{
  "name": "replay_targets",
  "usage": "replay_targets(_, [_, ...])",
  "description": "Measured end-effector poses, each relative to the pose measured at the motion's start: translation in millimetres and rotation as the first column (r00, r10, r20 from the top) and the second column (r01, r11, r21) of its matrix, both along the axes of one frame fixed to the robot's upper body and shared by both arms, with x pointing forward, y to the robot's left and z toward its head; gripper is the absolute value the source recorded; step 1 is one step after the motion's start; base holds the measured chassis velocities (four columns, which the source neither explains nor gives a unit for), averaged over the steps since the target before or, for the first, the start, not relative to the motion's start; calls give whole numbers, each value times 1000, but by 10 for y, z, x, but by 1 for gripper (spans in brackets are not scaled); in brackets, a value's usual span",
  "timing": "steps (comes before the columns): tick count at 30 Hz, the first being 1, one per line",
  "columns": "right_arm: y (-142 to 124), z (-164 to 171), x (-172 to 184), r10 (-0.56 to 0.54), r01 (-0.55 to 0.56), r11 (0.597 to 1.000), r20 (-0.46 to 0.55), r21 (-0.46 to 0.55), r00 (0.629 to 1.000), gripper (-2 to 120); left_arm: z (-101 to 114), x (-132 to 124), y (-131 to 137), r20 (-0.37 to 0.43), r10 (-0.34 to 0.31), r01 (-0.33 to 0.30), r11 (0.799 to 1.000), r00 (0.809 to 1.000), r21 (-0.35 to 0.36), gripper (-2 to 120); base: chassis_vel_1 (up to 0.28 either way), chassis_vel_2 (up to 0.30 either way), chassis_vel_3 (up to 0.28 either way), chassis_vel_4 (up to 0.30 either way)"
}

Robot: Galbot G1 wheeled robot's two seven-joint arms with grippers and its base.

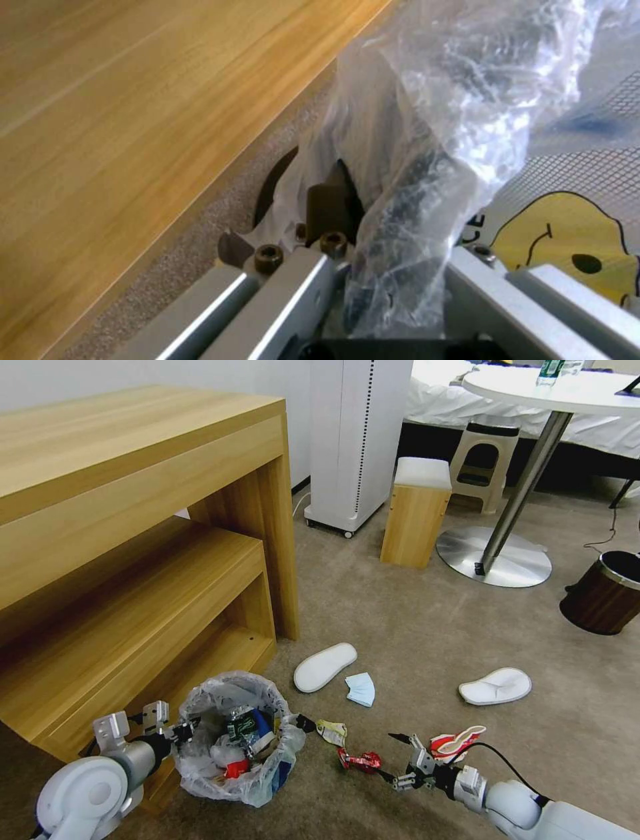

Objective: Pick up the trash bin and place the garbage on the floor into it.

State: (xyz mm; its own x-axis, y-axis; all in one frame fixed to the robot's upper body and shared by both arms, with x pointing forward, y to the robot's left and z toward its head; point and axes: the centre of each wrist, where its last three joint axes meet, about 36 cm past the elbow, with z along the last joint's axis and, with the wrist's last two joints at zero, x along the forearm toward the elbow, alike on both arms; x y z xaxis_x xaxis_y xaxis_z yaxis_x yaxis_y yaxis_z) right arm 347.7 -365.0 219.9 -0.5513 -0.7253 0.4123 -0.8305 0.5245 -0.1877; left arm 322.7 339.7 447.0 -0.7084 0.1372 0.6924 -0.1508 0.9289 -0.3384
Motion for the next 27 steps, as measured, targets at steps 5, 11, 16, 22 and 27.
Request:
replay_targets(5, [36, 24, -1, -15, 15, 1000, -3, -17, 1000, 100, 4, -6, -6, 2, -2, 2, 1000, 1000, 2, 0, 0, 0, 0, 0])
replay_targets(11, [73, 22, 16, -6, 6, 1000, -18, -14, 1000, 100, 14, -18, -8, 6, 1, 0, 1000, 1000, 0, 0, 0, 0, 0, 0])
replay_targets(16, [52, 34, 54, 3, -3, 1000, -22, -15, 1000, 100, 13, -22, -16, 7, 2, -2, 1000, 1000, -2, 0, 0, 0, 0, 0])
replay_targets(22, [25, 37, 129, 23, -23, 999, -29, -22, 999, 100, 13, -24, -29, 10, 4, -4, 1000, 1000, -6, 0, 0, 0, 0, 0])
replay_targets(27, [18, -16, 189, 39, -40, 999, -40, -30, 998, 99, 29, -30, -28, 15, 6, -6, 1000, 1000, -5, 0, 0, 0, 0, 0])
